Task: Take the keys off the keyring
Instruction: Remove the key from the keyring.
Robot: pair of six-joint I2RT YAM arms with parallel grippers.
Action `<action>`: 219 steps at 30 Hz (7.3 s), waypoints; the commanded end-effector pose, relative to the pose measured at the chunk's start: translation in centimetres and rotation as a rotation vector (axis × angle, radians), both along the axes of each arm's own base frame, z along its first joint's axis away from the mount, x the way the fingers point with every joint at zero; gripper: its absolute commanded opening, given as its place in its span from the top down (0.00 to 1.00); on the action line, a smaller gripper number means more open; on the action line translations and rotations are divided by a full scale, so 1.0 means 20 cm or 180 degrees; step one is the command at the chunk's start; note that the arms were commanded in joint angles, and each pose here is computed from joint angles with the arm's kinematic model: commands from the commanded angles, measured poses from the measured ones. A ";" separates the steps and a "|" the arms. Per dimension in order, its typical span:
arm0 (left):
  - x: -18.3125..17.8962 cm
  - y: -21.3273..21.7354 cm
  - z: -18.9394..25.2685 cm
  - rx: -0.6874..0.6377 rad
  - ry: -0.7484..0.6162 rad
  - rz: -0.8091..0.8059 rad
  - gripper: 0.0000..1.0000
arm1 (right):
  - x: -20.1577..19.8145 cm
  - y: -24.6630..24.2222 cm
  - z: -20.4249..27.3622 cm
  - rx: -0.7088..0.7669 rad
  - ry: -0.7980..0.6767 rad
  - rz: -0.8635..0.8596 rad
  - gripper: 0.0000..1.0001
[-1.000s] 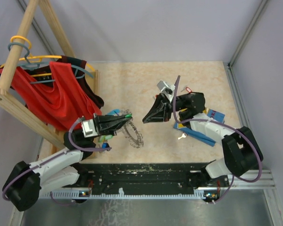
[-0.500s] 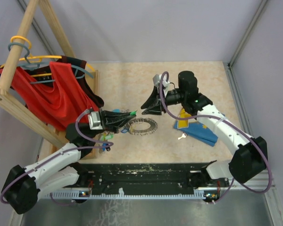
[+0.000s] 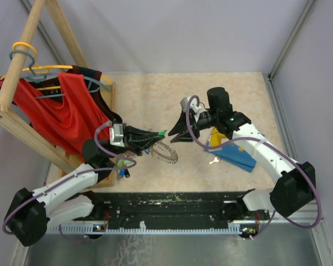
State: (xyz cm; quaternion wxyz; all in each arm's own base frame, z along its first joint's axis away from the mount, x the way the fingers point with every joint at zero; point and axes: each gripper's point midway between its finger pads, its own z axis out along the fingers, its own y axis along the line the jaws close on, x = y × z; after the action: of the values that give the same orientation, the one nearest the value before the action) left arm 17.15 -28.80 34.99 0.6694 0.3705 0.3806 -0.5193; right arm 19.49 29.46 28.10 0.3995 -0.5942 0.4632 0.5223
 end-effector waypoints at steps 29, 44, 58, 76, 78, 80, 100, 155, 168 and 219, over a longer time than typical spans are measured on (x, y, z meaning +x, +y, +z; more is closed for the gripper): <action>-0.05 0.01 0.16 -0.0387 -0.0032 -0.0258 1.00 | -0.08 0.05 0.26 0.1027 0.0296 -0.0049 0.63; -0.05 0.00 0.16 -0.0417 -0.0007 -0.0291 1.00 | -0.11 0.09 0.20 0.0933 0.0326 0.0024 0.67; -0.05 -0.01 0.16 -0.0427 -0.0004 -0.0308 1.00 | -0.11 0.10 0.19 0.0900 0.0305 0.0056 0.95; 0.00 0.02 0.07 -0.0273 0.0032 0.0008 1.00 | -0.10 0.00 0.27 0.0974 0.0095 0.0039 1.00; 0.00 0.03 0.04 -0.0256 0.0023 0.0028 1.00 | -0.11 -0.01 0.27 0.0979 0.0085 0.0057 1.00; 0.00 0.03 0.03 -0.0254 0.0032 0.0060 1.00 | -0.11 0.00 0.27 0.0965 0.0097 0.0065 1.00; 0.08 0.03 0.01 -0.0134 -0.0115 0.0316 1.00 | -0.14 0.01 0.23 0.0867 0.0137 0.0199 1.00; 0.10 0.01 0.03 0.0042 0.0174 0.0302 1.00 | -0.16 0.01 0.23 0.0818 0.0129 0.0282 1.00; 0.08 0.04 -0.01 0.0078 0.0277 0.0335 1.00 | -0.17 0.01 0.19 0.0828 0.0005 0.0320 1.00; 0.20 0.10 -0.20 0.0339 0.0605 0.0845 1.00 | -0.04 0.10 -0.07 -0.0113 -0.0904 -0.0054 1.00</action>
State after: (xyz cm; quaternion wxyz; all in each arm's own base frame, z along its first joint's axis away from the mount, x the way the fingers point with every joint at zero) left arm 20.63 -27.60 28.97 0.6342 0.3136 0.5398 -0.4561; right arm 19.28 31.80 24.43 0.4373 -0.6522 0.4446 0.4309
